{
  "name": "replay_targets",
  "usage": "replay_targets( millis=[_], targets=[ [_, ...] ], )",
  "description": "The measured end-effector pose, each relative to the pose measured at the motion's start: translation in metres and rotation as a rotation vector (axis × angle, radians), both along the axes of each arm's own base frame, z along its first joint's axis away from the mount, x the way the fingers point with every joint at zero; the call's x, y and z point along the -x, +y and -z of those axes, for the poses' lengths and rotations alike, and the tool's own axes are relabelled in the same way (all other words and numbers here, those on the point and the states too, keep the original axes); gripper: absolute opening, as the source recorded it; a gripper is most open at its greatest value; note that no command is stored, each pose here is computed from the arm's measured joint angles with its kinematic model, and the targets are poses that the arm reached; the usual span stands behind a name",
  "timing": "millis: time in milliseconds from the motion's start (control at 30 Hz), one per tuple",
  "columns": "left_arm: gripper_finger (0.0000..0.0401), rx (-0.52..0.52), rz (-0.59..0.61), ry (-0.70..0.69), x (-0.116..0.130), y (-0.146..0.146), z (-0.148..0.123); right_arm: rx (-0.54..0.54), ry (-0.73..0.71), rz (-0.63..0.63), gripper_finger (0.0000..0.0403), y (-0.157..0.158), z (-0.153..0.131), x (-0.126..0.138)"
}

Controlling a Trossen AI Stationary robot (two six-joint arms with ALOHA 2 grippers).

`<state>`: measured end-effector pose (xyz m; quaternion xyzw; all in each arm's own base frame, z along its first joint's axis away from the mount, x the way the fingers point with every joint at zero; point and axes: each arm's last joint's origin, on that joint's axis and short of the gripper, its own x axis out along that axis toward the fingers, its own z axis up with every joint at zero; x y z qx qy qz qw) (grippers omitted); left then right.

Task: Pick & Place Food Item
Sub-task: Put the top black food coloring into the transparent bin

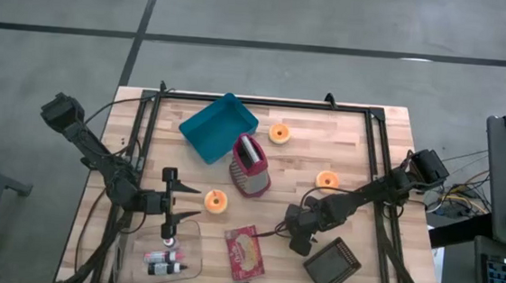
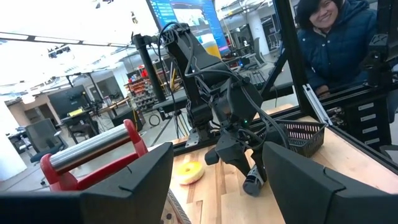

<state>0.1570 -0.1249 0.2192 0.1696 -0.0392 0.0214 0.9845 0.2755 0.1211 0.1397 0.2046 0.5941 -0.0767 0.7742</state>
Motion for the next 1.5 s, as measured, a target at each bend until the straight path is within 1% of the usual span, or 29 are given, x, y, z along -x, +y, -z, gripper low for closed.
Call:
replay_targets(
  millis=[433,733,900,1167,1367,1500],
  targets=[
    [0.0252,0.0,0.0,0.0,0.0,0.0,0.0001,0.0,0.0,0.0,0.0103,0.0,0.0,0.0],
    [0.0252,-0.001,0.005,0.0,0.0,-0.0001,0.0,0.034,-0.02,0.008,0.0103,-0.0006,0.0,-0.0008],
    [0.0252,0.0,0.007,-0.001,0.0,-0.0002,-0.0001,0.052,-0.059,-0.001,0.0103,0.0008,-0.0007,-0.003],
    [0.0252,-0.001,0.016,-0.002,0.0,-0.0004,-0.0001,0.111,-0.108,-0.011,0.0103,0.0026,-0.0014,-0.0044],
    [0.0252,-0.001,0.022,-0.002,0.0001,-0.0006,0.0,0.117,-0.171,-0.028,0.0103,0.0067,-0.0037,-0.008],
    [0.0252,0.001,0.024,-0.002,0.0,-0.0006,0.0,0.148,-0.192,-0.026,0.0103,0.0069,-0.0042,-0.0086]
  ],
)
